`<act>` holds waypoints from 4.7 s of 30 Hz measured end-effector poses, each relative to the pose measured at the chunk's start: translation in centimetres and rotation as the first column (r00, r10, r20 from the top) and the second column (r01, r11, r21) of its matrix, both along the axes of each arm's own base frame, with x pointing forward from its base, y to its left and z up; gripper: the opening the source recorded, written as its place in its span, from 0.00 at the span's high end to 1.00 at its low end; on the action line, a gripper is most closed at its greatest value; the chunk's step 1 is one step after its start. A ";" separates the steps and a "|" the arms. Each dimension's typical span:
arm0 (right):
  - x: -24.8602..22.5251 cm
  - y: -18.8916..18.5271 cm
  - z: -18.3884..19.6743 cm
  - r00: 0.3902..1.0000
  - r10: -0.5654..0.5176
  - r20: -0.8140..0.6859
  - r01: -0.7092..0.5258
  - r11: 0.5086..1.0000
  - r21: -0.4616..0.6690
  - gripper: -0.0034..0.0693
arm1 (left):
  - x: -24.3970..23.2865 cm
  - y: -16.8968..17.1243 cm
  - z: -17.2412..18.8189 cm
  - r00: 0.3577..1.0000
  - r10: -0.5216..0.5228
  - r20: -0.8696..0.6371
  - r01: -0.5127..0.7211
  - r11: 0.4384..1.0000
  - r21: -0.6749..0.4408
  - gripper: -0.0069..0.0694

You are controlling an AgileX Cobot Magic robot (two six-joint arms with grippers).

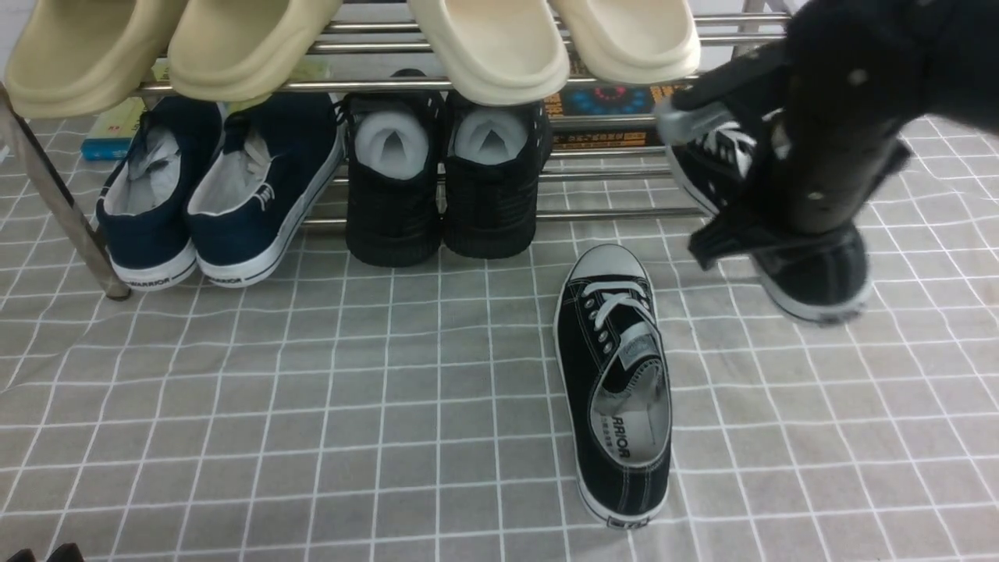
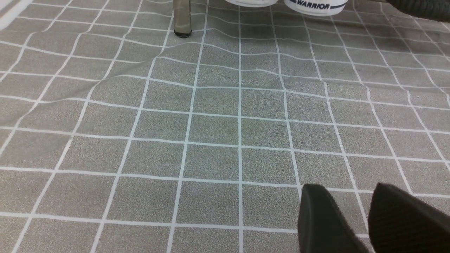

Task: Take the shoes off the shelf with your hand from the grey coffee tablecloth.

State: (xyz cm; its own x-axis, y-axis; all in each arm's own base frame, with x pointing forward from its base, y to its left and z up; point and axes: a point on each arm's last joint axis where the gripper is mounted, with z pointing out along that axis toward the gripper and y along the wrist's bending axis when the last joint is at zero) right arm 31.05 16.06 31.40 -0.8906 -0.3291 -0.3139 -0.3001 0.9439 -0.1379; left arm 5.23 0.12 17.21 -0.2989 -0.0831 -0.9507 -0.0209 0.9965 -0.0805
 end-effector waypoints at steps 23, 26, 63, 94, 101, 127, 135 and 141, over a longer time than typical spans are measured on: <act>-1.5 1.1 -8.4 0.995 -0.003 -0.101 0.020 0.985 0.170 0.94 | 0.0 0.0 0.0 1.000 0.000 0.000 0.000 1.000 0.000 0.59; -1.5 1.4 -9.0 0.991 0.007 -0.131 0.016 0.984 0.177 0.91 | 0.0 0.0 0.0 1.000 0.000 0.000 0.000 1.000 0.000 0.59; -19.3 -8.8 -1.0 0.828 -0.056 0.558 -0.275 0.827 0.491 0.97 | 0.0 0.0 0.0 1.000 0.000 0.000 0.000 1.000 0.000 0.59; -22.1 -12.3 -5.5 0.754 -0.170 0.634 -0.194 0.865 0.463 0.95 | 0.0 0.0 0.0 1.000 0.000 0.000 0.000 1.000 0.000 0.59; -25.2 -15.3 -11.1 0.625 -0.324 0.711 -0.006 0.908 0.419 0.95 | 0.0 0.0 0.0 1.000 0.000 0.000 0.000 1.000 0.000 0.59; -25.9 -15.7 -14.0 0.606 -0.359 0.710 0.046 0.907 0.419 0.92 | 0.0 0.0 0.0 1.000 0.000 0.000 0.000 1.000 0.003 0.59; -25.9 -15.7 -14.0 0.606 -0.359 0.710 0.046 0.907 0.419 0.91 | 0.0 0.0 0.0 1.000 0.000 0.000 0.000 1.000 0.003 0.59; -25.9 -15.7 -14.0 0.606 -0.359 0.710 0.046 0.907 0.419 0.90 | 0.0 0.0 0.0 1.000 0.000 0.000 0.000 1.000 0.003 0.59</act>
State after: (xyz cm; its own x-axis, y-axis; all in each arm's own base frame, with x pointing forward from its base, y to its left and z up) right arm 5.19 0.37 17.40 -0.3052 0.0911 -0.9479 -0.0287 0.9941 0.1048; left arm 5.23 0.13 17.21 -0.2988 -0.0807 -0.9509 -0.0210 0.9967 -0.0780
